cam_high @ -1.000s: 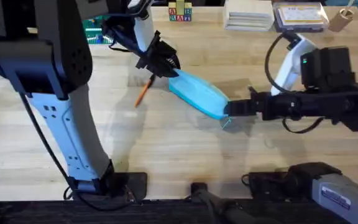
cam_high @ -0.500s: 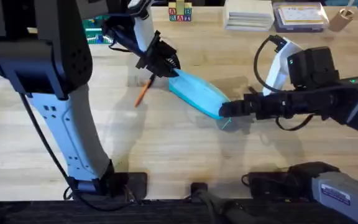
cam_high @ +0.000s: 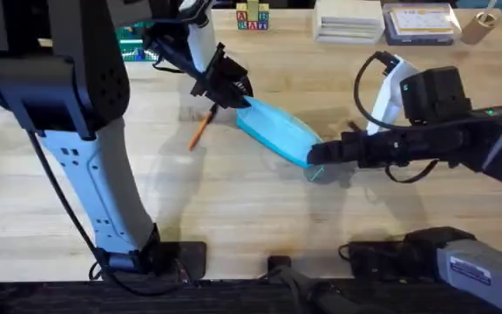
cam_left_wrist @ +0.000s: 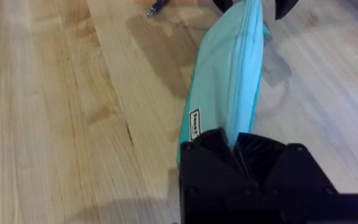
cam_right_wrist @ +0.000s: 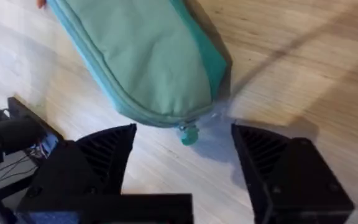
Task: Unzip the bag, pick up the pens from the table one at a time and place them inside, then zip the bag closed.
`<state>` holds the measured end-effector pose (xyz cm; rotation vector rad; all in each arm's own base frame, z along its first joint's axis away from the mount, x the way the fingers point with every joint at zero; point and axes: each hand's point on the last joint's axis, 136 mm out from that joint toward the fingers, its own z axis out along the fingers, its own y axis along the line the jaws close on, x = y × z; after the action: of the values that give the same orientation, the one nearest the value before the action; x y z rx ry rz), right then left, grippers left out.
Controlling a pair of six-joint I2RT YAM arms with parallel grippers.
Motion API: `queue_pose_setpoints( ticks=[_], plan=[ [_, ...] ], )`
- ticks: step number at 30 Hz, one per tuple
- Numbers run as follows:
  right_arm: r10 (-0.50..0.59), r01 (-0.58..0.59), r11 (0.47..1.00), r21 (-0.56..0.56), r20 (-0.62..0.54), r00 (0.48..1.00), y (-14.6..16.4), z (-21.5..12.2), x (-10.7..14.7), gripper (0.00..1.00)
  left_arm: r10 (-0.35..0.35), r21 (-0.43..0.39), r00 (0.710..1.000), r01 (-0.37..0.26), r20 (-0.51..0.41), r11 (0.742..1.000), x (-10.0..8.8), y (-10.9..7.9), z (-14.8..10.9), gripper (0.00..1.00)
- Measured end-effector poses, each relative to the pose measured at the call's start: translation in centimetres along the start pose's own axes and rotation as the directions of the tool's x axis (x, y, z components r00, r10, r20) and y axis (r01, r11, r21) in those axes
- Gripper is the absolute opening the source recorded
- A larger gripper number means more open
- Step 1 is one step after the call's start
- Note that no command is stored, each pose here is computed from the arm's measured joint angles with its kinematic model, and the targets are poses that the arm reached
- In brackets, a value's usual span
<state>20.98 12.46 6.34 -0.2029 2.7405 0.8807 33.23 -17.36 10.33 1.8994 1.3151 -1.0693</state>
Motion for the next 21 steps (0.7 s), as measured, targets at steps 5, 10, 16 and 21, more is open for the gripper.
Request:
queue_pose_setpoints(
  ticks=[5, 10, 16, 21],
  plan=[
    [0.024, -0.025, 1.0, -0.011, -0.019, 1.0, -0.04, 0.37, 0.21, 0.893, 0.0, 0.0, 1.0, 0.0, 0.0, 1.0, 0.0, 0.0, 0.0, 0.042],
    [0.028, -0.029, 0.999, -0.015, -0.019, 0.999, 0.02, 0.36, 0.21, 0.827, 0.0, 0.0, 1.0, 0.0, 0.0, 1.0, 0.01, 0.0, 0.01, 0.042],
    [0.029, -0.03, 0.999, -0.018, -0.019, 0.999, 0.08, 0.36, 0.21, 0.602, 0.0, 0.0, 1.0, 0.0, 0.0, 1.0, 0.0, 0.0, 0.01, 0.042],
    [0.03, -0.03, 0.999, -0.018, -0.019, 0.999, 0.08, 0.36, 0.21, 0.502, 0.0, 0.0, 1.0, 0.0, 0.0, 1.0, 0.0, 0.0, 0.01, 0.042]
  ],
)
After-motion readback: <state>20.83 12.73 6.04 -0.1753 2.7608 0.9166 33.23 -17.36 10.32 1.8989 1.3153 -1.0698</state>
